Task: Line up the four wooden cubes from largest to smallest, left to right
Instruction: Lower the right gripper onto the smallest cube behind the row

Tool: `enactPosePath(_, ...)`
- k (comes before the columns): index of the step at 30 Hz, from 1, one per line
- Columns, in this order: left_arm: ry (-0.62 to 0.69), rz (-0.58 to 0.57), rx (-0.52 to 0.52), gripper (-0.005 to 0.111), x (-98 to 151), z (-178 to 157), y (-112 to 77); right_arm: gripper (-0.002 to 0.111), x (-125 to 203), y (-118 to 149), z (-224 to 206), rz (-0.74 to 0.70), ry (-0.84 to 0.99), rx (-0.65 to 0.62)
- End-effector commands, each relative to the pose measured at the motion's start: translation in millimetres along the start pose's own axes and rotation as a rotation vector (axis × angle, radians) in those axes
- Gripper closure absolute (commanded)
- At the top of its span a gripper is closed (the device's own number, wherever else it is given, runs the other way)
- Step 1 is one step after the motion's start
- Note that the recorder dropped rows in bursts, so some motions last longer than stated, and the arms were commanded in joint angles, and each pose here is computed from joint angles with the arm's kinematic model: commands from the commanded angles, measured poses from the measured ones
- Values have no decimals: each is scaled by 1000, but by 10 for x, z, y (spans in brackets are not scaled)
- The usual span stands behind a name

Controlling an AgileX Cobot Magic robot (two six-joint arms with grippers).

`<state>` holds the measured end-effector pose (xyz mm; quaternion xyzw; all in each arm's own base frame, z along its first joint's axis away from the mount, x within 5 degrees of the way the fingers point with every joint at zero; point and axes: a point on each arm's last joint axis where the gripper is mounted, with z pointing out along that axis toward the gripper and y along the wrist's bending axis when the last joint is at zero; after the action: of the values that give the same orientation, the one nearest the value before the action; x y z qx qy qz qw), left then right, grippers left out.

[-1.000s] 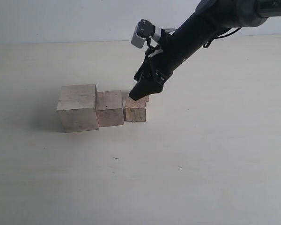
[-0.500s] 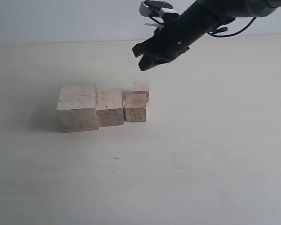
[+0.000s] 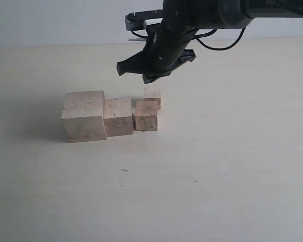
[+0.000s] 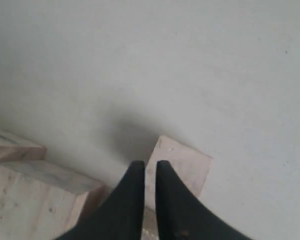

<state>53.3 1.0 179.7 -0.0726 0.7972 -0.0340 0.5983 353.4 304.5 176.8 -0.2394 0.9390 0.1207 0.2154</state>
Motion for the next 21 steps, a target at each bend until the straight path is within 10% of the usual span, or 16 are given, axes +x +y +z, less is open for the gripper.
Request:
enactPosePath(1, -14, -1, 2, 107, -10, -5, -1, 69, -95, 3, -85, 40, -62, -1)
enactPosePath(6, -14, -1, 2, 107, -10, -5, -1, 24, -108, 2, -62, 27, -81, 0)
enactPosePath(21, -14, -1, 2, 107, -10, -5, -1, 30, 31, -114, 531, 175, -47, 73)
